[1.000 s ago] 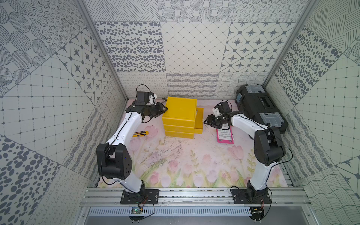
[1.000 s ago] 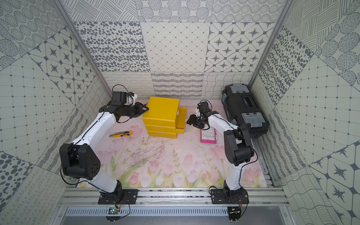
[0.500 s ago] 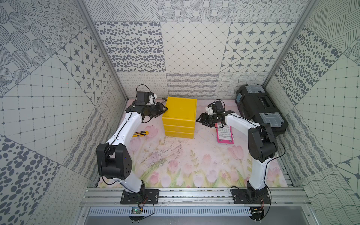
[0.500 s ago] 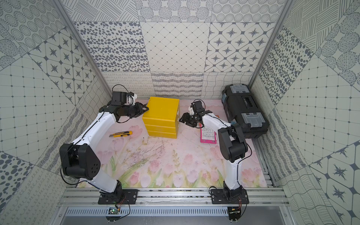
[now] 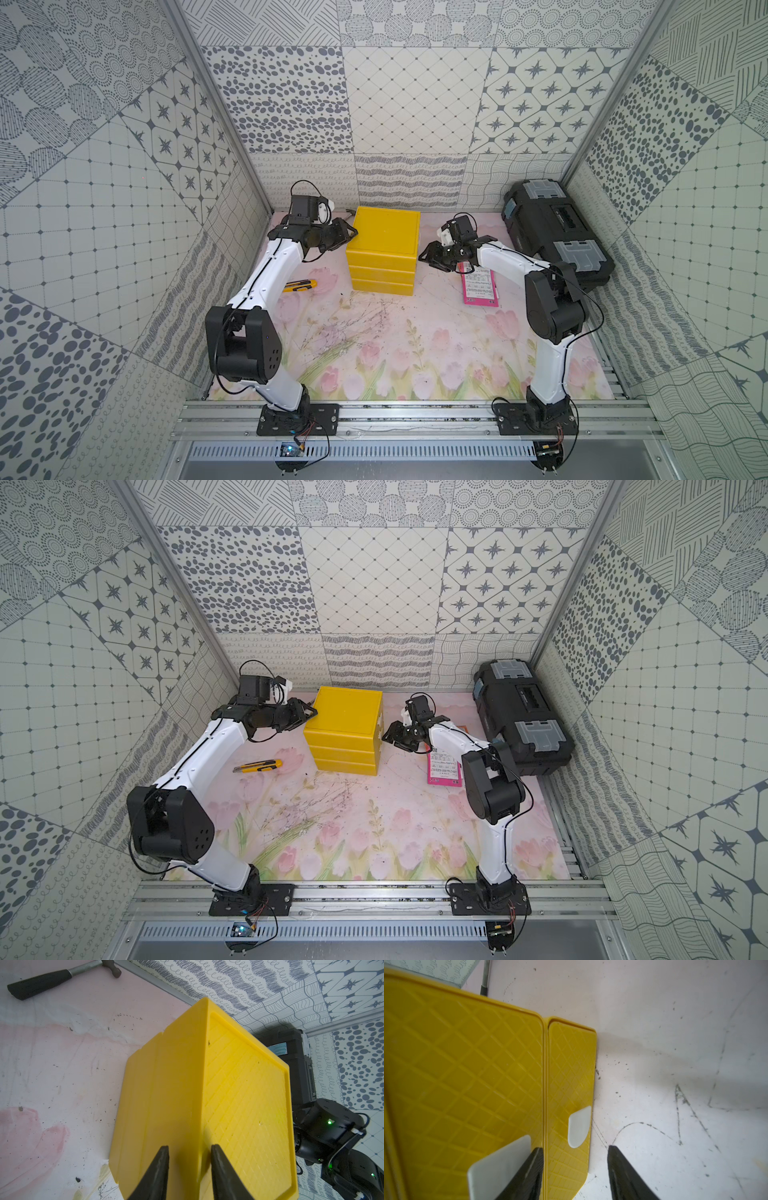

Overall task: Take the seed bags out of the drawer
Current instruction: Close the drawer in the storage box, then open the drawer in the storage box.

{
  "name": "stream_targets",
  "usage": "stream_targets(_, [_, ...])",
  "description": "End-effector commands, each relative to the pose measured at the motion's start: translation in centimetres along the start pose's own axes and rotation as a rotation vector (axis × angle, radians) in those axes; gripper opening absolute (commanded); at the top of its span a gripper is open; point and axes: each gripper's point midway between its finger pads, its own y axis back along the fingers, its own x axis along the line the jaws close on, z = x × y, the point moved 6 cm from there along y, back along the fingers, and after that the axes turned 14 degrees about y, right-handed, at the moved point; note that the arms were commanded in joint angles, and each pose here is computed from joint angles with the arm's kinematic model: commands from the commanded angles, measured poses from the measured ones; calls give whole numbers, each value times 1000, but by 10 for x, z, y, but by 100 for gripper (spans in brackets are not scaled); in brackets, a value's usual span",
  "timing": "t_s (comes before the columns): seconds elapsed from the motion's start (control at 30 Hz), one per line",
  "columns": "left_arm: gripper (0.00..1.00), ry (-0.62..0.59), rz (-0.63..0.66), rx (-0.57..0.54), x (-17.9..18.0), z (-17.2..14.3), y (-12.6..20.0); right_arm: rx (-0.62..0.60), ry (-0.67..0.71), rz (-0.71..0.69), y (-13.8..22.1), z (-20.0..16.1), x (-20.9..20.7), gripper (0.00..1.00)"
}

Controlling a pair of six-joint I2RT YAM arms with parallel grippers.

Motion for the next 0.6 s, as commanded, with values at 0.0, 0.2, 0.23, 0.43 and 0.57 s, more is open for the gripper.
stream_targets(0.0, [36,48,95,59,22,-11,-5,-21,21,-1,-4,2,2,48])
stream_targets(0.2, [36,48,95,57,22,-10,-5,-5,17,-1,-19,3,2,46])
stream_targets(0.23, [36,48,95,57,22,-10,-5,-2,15,2,-21,3,3,46])
stream_targets(0.43, [36,47,96,57,22,-10,-5,13,17,9,-36,5,6,45])
stream_targets(0.57, [36,47,98,57,23,-10,-5,30,22,-16,-41,3,4,37])
